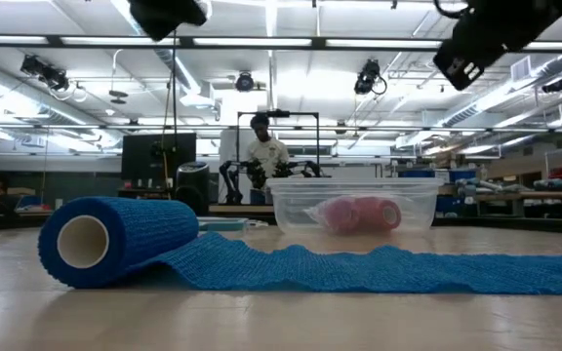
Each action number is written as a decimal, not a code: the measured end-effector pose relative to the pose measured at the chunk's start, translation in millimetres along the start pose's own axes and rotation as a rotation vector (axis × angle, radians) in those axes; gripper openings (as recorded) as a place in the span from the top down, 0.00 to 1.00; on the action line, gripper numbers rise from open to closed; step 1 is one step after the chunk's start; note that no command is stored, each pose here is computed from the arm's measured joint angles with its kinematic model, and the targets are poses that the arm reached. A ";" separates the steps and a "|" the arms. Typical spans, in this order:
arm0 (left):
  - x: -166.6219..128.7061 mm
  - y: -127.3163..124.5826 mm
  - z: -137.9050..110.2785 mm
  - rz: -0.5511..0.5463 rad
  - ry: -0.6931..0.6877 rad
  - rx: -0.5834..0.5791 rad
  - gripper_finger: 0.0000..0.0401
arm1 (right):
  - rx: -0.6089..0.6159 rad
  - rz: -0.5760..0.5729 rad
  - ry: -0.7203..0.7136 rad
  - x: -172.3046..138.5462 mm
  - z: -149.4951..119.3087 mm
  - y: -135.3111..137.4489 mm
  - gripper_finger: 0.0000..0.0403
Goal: Roll bandage
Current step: Roll the blue bandage
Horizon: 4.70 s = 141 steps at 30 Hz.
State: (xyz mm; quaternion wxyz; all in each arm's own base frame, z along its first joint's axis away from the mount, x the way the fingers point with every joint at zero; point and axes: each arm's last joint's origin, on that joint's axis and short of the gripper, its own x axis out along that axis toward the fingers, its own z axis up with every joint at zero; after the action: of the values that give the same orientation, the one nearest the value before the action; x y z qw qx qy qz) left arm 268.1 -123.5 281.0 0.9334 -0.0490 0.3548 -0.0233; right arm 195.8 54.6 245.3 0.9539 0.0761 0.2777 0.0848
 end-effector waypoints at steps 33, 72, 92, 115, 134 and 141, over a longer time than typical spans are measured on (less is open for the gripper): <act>69.1 -26.8 -55.3 -0.040 0.387 0.221 0.60 | 0.201 -0.091 0.481 84.8 -49.5 67.7 0.99; 136.4 -38.9 -67.1 0.050 0.190 0.333 0.60 | 0.245 -0.288 0.567 106.1 -82.4 87.1 0.99; 126.3 -48.6 -12.4 0.037 0.226 0.391 0.60 | 0.284 -0.193 0.590 86.5 -72.7 96.9 0.99; 125.0 -42.0 -35.8 -0.027 0.407 0.308 0.60 | 0.298 -0.272 0.694 73.6 -86.8 102.0 0.99; 150.5 -42.4 -25.6 -0.009 0.252 0.298 0.60 | 0.292 -0.329 0.632 74.1 -85.5 99.9 0.99; 155.2 -29.6 -16.8 0.050 0.212 0.310 0.60 | 0.292 -0.341 0.628 73.9 -85.6 99.3 0.99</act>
State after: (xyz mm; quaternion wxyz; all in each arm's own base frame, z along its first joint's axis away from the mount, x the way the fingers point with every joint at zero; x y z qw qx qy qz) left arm 372.6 -166.3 169.2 0.8874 0.1070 0.4444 -0.0596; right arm 198.8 174.7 154.7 0.8019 0.1343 0.5741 -0.0965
